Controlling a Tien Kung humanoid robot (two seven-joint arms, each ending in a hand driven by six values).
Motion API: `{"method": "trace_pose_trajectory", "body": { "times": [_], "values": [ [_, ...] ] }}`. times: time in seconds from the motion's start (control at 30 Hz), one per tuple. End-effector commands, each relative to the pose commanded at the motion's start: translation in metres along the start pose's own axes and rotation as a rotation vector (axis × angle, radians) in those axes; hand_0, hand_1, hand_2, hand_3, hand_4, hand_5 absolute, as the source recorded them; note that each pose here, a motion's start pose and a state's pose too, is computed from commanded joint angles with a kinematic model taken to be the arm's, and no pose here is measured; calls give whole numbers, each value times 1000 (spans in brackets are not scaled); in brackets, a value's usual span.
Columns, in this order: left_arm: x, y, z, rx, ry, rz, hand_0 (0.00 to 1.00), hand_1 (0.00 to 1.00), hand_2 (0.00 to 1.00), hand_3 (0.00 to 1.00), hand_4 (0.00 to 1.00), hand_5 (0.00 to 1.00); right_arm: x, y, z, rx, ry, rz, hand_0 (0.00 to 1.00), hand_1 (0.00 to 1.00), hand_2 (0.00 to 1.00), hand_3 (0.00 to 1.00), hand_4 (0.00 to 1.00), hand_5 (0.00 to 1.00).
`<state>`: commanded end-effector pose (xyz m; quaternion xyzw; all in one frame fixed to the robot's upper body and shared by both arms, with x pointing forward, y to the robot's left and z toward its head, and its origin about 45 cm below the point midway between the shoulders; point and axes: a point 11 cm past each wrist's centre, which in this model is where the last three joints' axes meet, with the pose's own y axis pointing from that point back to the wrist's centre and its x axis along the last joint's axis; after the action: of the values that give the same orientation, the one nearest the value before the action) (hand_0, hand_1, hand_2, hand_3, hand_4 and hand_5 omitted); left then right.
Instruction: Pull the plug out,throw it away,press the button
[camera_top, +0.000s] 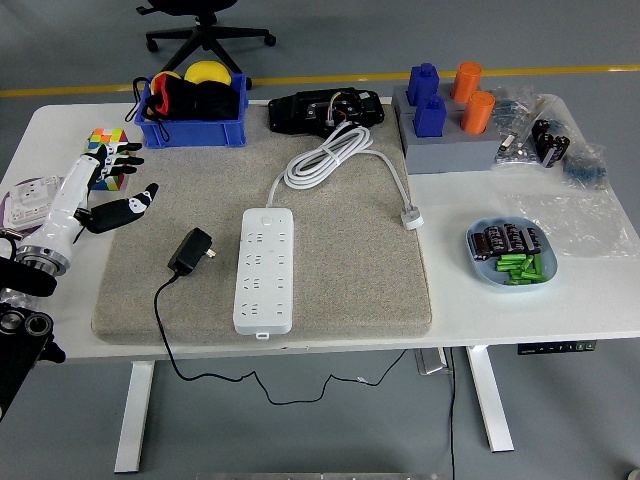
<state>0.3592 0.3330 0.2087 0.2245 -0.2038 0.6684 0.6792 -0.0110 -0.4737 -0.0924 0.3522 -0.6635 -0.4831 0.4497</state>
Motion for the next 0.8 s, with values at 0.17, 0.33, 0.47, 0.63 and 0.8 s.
{"method": "trace_pose_trajectory", "body": {
  "times": [0.17,0.33,0.47,0.63,0.8],
  "values": [
    [-1,1,-1,3,1,-4,768,706,708,782,695,118,0,0,0,-1,1,1,754,687,670,669,765,669],
    [-3,1,0,1,3,-10,767,705,707,784,694,118,0,0,0,-1,2,0,753,687,670,670,765,670],
    [-4,1,0,0,4,-16,767,705,707,784,694,118,1,0,0,0,2,1,753,687,670,670,765,670],
    [-4,1,3,-9,6,-15,754,701,706,783,692,117,0,0,1,-2,2,0,753,687,670,669,768,667],
    [-3,1,3,-11,3,-17,744,694,700,780,691,118,2,0,-2,2,3,3,754,687,670,670,765,670]
  ]
}}
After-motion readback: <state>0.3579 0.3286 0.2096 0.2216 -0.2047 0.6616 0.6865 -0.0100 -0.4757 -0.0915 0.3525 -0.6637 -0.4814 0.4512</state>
